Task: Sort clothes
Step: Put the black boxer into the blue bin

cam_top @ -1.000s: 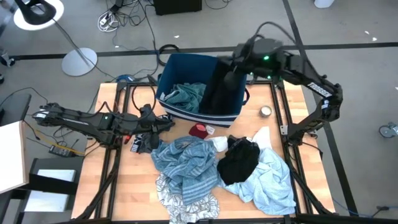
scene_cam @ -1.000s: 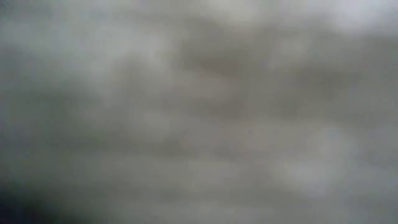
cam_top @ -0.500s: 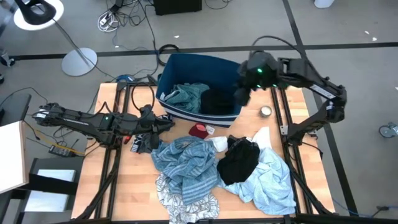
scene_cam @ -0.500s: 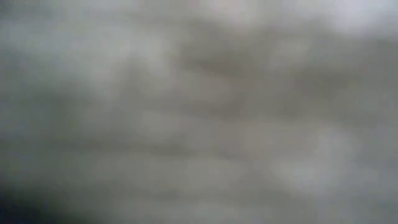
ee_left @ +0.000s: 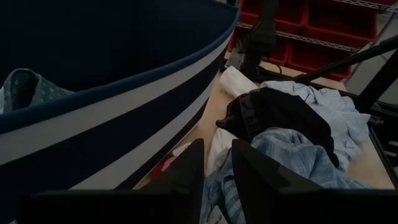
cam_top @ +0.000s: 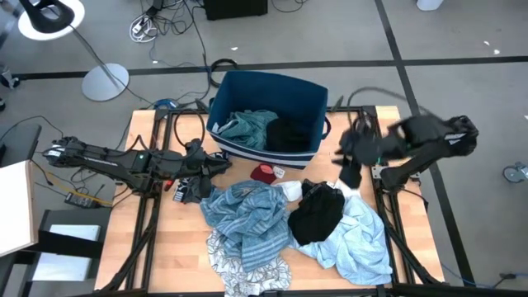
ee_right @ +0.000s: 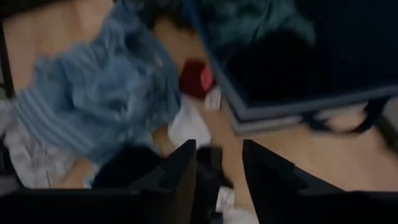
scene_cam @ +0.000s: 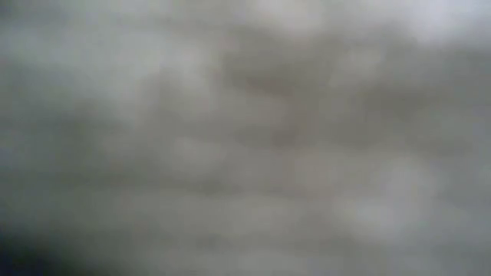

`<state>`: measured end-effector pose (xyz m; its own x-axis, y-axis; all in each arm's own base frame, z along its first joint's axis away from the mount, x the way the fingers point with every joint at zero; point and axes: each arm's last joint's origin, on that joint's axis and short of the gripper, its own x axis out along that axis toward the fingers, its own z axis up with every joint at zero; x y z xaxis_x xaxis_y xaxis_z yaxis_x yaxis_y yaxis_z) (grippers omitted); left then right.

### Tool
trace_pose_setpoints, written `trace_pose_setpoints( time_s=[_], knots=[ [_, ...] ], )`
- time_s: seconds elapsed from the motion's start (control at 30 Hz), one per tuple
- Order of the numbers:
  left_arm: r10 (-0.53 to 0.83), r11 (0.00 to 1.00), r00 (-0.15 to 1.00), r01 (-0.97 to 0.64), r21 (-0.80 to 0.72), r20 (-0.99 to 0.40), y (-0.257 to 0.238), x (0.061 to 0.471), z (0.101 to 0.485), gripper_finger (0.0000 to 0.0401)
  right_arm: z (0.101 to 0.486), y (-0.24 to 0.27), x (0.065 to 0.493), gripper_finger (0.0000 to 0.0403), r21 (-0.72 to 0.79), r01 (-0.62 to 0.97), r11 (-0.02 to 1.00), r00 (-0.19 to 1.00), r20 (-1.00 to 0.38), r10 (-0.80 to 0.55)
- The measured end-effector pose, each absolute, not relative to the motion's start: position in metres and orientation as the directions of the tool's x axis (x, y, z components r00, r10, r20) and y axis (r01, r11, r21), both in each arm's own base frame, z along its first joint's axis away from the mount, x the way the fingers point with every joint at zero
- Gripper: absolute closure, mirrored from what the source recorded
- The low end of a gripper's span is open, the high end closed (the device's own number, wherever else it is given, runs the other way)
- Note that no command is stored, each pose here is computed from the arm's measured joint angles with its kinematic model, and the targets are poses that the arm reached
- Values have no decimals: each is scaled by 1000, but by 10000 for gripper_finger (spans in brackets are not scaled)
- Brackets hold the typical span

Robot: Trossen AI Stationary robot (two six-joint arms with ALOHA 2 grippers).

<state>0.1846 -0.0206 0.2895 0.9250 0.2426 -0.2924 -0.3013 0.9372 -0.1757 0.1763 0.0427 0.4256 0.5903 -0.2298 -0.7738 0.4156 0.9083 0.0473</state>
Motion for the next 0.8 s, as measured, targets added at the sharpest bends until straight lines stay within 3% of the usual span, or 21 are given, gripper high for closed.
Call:
trace_pose_setpoints(
  time_s=[0.43,0.67,0.8],
  knots=[
    [242,941,928,-296,-165,-283,-21,185,290,314,283,88,187,282,22,373,927,434,-888,-154],
    [243,934,928,-302,-189,-283,-21,185,290,314,234,85,185,290,10,363,932,406,-902,-149],
    [243,933,925,-306,-190,-293,-21,188,288,314,217,83,189,290,16,338,941,454,-878,-148]
  ],
)
